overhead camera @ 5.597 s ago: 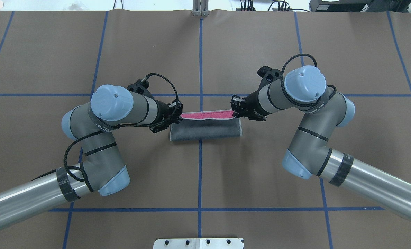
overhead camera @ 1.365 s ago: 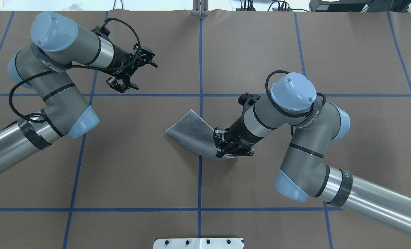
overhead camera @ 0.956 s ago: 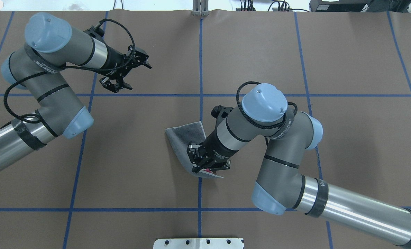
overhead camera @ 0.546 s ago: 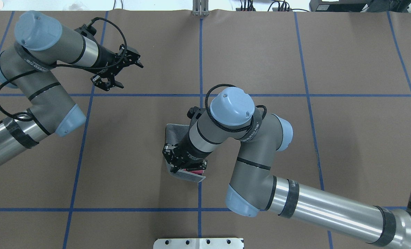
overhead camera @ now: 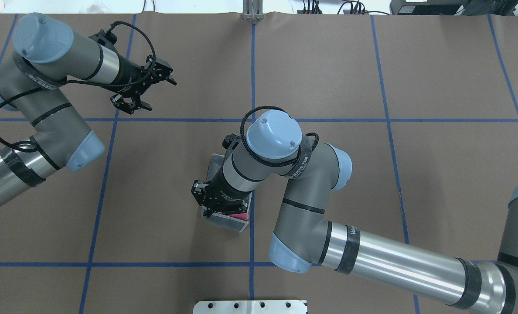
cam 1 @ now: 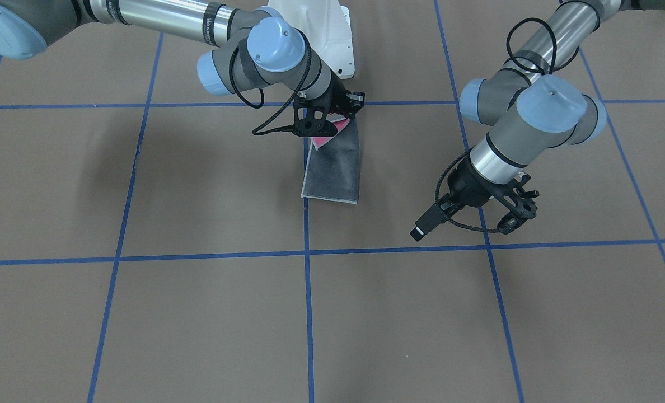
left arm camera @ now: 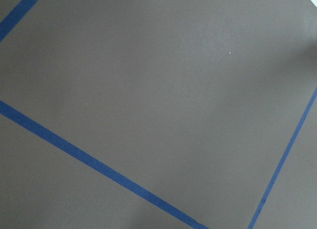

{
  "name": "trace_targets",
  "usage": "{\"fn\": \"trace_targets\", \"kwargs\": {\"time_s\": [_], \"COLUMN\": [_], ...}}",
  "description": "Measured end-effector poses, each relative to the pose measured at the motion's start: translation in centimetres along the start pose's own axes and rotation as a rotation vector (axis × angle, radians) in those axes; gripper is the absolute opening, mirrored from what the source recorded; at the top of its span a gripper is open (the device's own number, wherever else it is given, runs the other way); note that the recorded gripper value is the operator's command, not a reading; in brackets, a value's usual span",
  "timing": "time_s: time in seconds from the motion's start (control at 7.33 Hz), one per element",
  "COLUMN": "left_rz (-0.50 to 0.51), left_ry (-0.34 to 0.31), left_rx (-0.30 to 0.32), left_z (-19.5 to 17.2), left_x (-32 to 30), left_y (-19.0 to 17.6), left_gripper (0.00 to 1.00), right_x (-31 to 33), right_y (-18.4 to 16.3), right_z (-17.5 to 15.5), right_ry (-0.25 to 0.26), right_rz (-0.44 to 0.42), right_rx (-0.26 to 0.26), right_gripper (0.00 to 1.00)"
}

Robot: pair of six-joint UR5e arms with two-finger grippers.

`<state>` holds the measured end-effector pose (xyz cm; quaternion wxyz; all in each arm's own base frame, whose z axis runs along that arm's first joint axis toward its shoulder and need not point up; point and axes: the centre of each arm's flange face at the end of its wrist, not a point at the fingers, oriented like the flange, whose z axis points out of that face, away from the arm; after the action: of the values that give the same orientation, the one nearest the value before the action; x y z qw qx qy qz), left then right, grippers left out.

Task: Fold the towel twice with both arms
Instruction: 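Lay the strip down lengthwise and raise the right gripper away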

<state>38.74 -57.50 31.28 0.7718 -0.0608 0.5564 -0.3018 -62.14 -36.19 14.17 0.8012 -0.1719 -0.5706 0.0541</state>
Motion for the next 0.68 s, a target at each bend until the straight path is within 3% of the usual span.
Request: {"fn": "trace_targets", "kwargs": {"time_s": [0.41,0.68], "left_rz": [0.002,0.001], "left_ry": [-0.001,0.006], "left_rx": [-0.004,-0.011], "left_z": [0.2,0.1], "left_x": [0.0,0.6], "left_y": [0.3,0.9], "left_gripper": [0.99,0.99], "right_x": [-0.6,-0.1], "right_y": [0.5,-2.0], "right_z": [-1.2,-4.5], "right_ry": [-0.027,-0.051], "right_rz": [0.030,0.050], "right_rx": [0.006,0.053], "right_gripper": [1.00,1.00]}}
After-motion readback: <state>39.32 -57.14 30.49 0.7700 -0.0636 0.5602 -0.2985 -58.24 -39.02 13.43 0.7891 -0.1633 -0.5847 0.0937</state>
